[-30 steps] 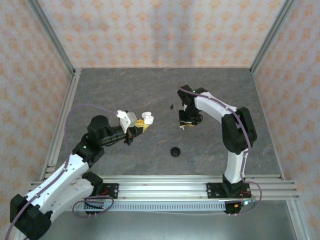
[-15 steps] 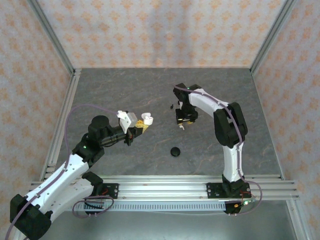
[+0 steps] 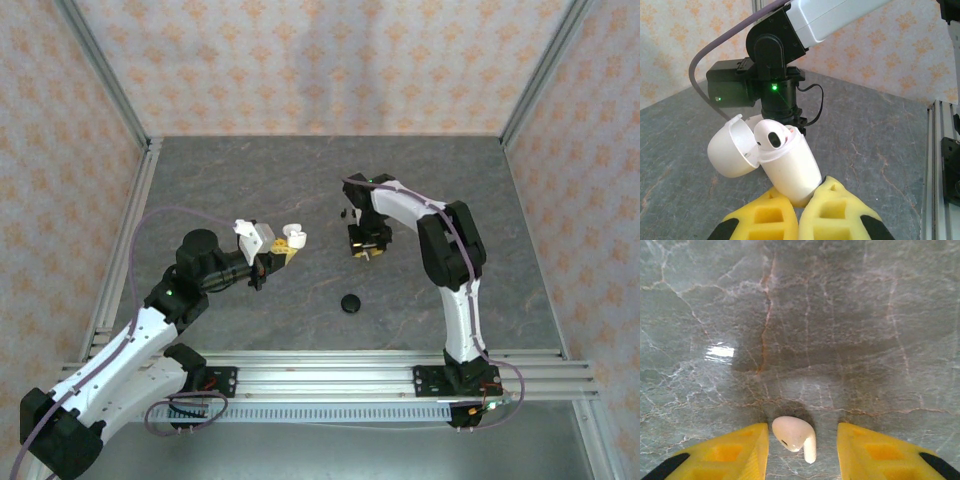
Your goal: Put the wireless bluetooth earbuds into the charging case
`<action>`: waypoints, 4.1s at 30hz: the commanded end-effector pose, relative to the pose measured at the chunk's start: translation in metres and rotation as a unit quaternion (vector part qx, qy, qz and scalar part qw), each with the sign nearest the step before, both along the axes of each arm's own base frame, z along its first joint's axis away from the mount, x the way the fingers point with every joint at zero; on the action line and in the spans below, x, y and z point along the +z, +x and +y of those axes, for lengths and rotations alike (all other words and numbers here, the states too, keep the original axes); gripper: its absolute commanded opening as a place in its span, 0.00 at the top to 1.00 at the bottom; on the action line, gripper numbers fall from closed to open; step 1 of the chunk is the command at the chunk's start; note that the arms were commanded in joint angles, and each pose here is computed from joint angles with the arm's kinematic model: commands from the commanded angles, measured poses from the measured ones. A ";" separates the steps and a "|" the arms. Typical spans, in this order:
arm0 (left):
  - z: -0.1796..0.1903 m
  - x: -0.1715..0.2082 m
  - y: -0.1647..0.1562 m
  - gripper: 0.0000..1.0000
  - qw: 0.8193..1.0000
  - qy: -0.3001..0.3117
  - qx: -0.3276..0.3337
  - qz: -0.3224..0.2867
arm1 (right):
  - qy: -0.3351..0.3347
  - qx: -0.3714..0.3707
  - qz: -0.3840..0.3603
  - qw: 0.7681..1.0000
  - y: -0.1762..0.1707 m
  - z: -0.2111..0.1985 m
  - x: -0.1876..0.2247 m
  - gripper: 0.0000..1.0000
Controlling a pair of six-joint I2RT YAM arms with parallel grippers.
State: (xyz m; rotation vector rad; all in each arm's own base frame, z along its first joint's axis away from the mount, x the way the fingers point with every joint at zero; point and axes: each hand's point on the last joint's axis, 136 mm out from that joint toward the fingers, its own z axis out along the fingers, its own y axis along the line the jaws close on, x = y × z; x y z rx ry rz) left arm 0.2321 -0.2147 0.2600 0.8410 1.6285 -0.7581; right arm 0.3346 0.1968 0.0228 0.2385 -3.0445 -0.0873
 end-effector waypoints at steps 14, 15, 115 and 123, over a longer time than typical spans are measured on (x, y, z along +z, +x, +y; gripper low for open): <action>-0.001 0.017 -0.001 1.00 1.000 -0.004 -0.001 -0.025 | -0.005 0.005 0.010 1.000 -0.009 0.008 -0.006 0.82; 0.000 0.017 -0.001 1.00 1.000 -0.004 -0.001 -0.025 | -0.003 0.004 0.008 1.000 -0.008 0.009 -0.004 0.83; -0.017 0.072 0.002 1.00 0.993 -0.077 -0.017 -0.084 | 0.485 0.184 -0.358 0.777 -0.107 0.147 0.327 0.89; -0.016 0.078 0.002 1.00 0.992 -0.081 -0.014 -0.092 | 0.471 0.178 -0.345 0.792 -0.108 0.143 0.311 0.89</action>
